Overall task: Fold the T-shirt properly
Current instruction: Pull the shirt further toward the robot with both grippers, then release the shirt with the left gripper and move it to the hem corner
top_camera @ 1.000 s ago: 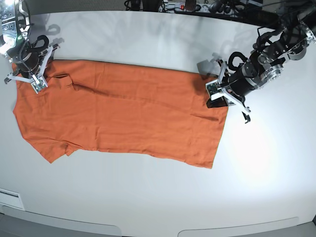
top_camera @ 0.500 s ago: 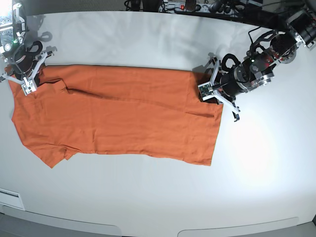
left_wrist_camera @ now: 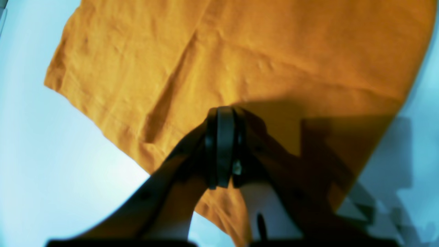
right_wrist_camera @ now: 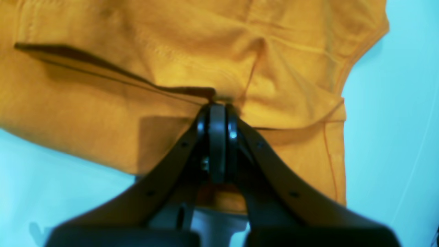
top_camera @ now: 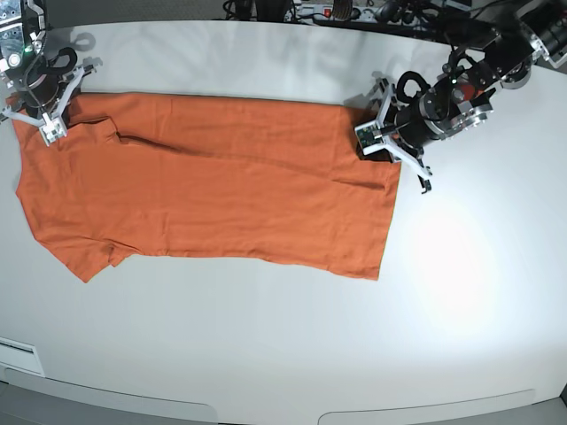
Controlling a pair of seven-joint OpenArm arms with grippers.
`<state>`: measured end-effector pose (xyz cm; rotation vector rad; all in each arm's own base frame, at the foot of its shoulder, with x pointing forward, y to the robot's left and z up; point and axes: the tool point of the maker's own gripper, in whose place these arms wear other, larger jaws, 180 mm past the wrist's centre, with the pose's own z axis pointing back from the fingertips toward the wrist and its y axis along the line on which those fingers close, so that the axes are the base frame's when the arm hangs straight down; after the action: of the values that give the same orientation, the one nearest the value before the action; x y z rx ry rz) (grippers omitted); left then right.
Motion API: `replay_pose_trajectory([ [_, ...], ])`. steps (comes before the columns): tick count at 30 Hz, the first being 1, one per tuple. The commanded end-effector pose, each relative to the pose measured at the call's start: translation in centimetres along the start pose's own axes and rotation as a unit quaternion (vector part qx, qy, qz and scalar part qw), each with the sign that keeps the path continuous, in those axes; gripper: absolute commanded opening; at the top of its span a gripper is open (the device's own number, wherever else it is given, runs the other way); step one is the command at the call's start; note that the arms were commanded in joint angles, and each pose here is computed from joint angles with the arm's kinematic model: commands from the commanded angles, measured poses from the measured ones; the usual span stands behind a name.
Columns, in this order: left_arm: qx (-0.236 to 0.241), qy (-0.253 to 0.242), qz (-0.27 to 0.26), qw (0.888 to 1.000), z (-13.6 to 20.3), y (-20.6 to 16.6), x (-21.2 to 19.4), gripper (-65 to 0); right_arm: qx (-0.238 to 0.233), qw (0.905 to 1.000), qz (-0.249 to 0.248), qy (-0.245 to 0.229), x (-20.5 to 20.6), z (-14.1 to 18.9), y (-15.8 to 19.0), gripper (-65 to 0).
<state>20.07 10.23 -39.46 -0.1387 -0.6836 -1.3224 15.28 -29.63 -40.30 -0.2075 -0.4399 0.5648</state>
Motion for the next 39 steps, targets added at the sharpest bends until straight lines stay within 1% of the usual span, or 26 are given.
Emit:
replay_pose_trajectory([
  [1,-0.068,0.067,-0.005,0.995,0.9,-3.8,-3.3,-65.0,0.042,0.9968,0.011,0.067,-3.3,0.4,2.3,-65.0],
  [4,-0.081,0.075,-0.026,0.994,2.6,-5.5,-3.5,-65.0,0.042,0.9956,0.021,0.081,-4.5,1.3,3.2,-65.0],
  [7,-0.067,0.089,-0.053,0.992,4.2,-5.8,-3.9,-65.0,0.039,0.9937,0.031,0.1,-5.8,2.3,3.9,-65.0],
  [10,-0.049,0.092,-0.074,0.992,5.7,-5.2,-3.7,-65.0,0.042,0.9927,0.03,0.109,-6.4,3.4,4.9,-65.0],
  [16,-0.04,0.074,-0.087,0.993,7.1,-4.8,-1.8,-65.0,0.04,0.9915,0.023,0.121,-6.8,5.4,6.2,-65.0],
  [20,-0.039,0.05,-0.092,0.994,7.5,-4.9,0.0,-65.0,0.038,0.9912,0.01,0.126,-6.7,5.8,6.7,-65.0],
  [22,-0.029,0.039,-0.102,0.994,7.7,-4.7,0.9,-65.0,0.038,0.9917,0.005,0.122,-6.4,5.9,6.9,-65.0],
  [24,0.002,0.029,-0.11,0.993,7.9,-3.6,1.7,-65.0,0.03,0.9925,0.009,0.118,-6.0,6.0,6.8,-65.0],
  [27,0.074,0.019,-0.107,0.991,8.4,-1.2,2.9,-65.0,-0.009,0.9935,0.014,0.112,-4.9,6.6,5.4,-64.6],
  [29,0.127,0.019,-0.098,0.987,9.0,0.6,3.4,-65.0,-0.042,0.9935,0.023,0.103,-3.8,7.2,4.3,-55.5],
  [31,0.177,0.016,-0.092,0.98,9.8,2.3,4.0,-65.0,-0.078,0.9924,0.036,0.088,-2.4,8.0,3.1,-49.9],
  [33,0.232,0.003,-0.074,0.97,10.8,4.1,4.7,-65.0,-0.106,0.9905,0.05,0.072,-1.2,8.6,2.2,-49.3],
  [34,0.252,-0.004,-0.066,0.965,11.2,4.9,5.0,-65.0,-0.118,0.9895,0.055,0.064,-0.7,8.9,1.8,-49.3],
  [36,0.278,-0.014,-0.046,0.959,11.5,6.4,5.5,-65.0,-0.14,0.987,0.063,0.05,0.1,9.2,1.1,-49.3],
  [39,0.32,-0.022,0.011,0.947,11.8,9.7,5.2,-65.0,-0.166,0.9829,0.067,0.044,0.4,9.5,0.2,-49.3],
])
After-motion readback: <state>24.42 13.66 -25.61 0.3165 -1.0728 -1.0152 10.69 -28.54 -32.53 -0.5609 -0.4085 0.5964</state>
